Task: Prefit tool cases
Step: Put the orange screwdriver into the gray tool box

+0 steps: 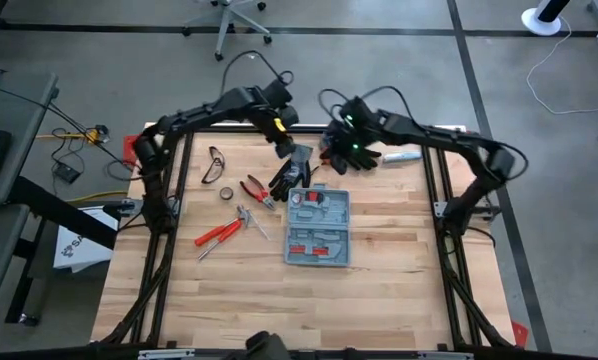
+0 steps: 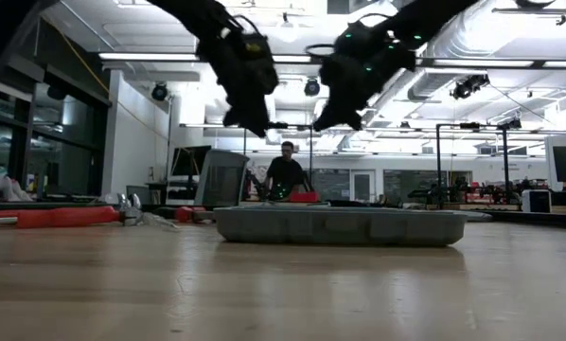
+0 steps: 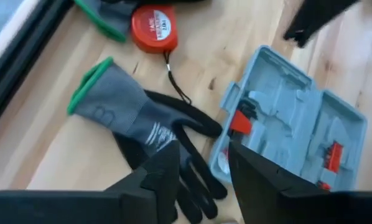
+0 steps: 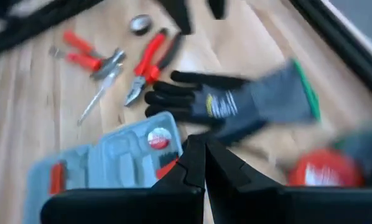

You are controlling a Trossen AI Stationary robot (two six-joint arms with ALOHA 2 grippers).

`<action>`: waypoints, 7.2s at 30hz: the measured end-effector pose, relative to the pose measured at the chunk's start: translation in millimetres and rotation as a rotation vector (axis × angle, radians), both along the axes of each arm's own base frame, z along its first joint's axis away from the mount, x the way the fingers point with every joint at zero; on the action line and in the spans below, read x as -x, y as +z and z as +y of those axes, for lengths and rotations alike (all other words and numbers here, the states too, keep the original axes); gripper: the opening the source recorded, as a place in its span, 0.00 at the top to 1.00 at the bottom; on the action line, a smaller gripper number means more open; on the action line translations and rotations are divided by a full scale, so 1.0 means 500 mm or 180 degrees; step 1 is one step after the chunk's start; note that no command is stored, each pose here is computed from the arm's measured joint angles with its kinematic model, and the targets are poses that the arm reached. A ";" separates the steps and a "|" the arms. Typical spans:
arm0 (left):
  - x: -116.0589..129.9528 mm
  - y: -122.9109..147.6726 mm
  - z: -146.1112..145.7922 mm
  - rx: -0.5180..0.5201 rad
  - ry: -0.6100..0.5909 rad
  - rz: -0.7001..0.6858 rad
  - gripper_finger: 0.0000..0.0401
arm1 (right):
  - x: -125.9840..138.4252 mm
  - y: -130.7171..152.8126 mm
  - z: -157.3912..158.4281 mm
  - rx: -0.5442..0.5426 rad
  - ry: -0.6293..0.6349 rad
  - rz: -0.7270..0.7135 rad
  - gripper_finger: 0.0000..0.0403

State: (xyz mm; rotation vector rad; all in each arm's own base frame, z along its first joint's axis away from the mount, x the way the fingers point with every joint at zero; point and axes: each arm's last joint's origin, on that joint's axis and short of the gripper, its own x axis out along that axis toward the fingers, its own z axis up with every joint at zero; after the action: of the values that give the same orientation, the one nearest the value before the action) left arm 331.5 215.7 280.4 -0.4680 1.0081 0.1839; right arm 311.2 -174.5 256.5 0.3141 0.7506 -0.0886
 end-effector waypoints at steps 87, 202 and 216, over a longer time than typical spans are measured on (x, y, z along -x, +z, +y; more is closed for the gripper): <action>0.230 -0.285 -0.606 0.1384 0.0955 0.0456 0.73 | 0.209 -0.086 0.365 -0.0940 -0.1004 0.0068 1.00; 0.151 -0.324 -0.626 0.0538 -0.0431 -0.0011 0.83 | 0.212 -0.089 0.359 -0.0704 -0.1165 0.0088 1.00; 0.136 -0.202 -0.538 -0.0191 -0.0633 -0.0455 0.83 | 0.212 -0.089 0.359 -0.0672 -0.1168 0.0081 1.00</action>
State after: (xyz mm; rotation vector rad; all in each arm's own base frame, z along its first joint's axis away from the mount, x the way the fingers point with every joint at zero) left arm 263.4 -53.2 179.3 -0.3192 0.9000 0.0022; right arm 205.2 5.0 211.9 0.6514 0.7220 -0.3617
